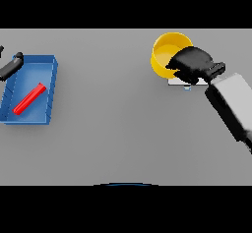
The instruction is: Pick up the red beaker and tilt it to pour out 1 green nut into yellow bowl. Pick up the yellow bowl and place it on the metallic measuring scale.
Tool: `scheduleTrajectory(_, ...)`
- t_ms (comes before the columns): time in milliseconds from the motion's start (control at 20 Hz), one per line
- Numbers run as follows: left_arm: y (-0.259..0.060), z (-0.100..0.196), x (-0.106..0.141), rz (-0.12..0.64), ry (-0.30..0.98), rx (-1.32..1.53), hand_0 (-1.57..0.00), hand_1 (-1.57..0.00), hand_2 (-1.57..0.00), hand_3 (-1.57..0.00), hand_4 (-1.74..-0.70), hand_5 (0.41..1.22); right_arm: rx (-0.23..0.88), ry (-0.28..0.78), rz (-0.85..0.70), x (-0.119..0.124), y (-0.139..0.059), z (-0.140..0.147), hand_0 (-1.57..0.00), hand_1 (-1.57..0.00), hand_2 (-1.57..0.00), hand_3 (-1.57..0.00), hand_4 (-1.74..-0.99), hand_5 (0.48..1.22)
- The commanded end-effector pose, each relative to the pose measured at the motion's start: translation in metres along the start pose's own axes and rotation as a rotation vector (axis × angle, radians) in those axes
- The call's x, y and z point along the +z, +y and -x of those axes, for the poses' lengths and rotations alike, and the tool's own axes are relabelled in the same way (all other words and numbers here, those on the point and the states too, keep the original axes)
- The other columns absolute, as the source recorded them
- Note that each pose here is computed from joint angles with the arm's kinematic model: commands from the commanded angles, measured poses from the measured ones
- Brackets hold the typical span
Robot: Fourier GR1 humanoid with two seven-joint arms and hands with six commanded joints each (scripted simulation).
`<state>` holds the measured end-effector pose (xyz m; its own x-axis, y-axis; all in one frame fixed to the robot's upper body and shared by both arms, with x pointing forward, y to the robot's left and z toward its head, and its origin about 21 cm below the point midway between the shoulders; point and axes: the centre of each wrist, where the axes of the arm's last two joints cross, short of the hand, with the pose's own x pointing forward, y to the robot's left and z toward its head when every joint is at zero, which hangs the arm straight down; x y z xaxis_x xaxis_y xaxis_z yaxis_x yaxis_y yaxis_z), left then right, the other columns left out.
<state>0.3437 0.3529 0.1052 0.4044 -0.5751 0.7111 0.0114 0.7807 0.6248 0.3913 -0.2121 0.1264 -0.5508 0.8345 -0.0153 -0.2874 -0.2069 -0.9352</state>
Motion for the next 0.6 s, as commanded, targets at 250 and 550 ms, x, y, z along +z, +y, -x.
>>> scheduleTrajectory(250, -0.001, -0.004, 0.005, -0.006, 0.002, -0.013, 0.00, 0.00, 0.00, 0.00, -0.72, 0.732, -0.037, 0.108, -0.003, -0.005, 0.017, 0.036, -1.57, -1.57, -1.52, -1.16, -1.741, 1.221)
scheduleTrajectory(550, 0.002, -0.005, 0.004, -0.007, 0.009, -0.009, 0.00, 0.00, 0.00, 0.00, -0.72, 0.712, -0.101, 0.179, -0.021, -0.012, 0.037, 0.055, -1.57, -1.57, -1.44, -1.32, -1.741, 1.221)
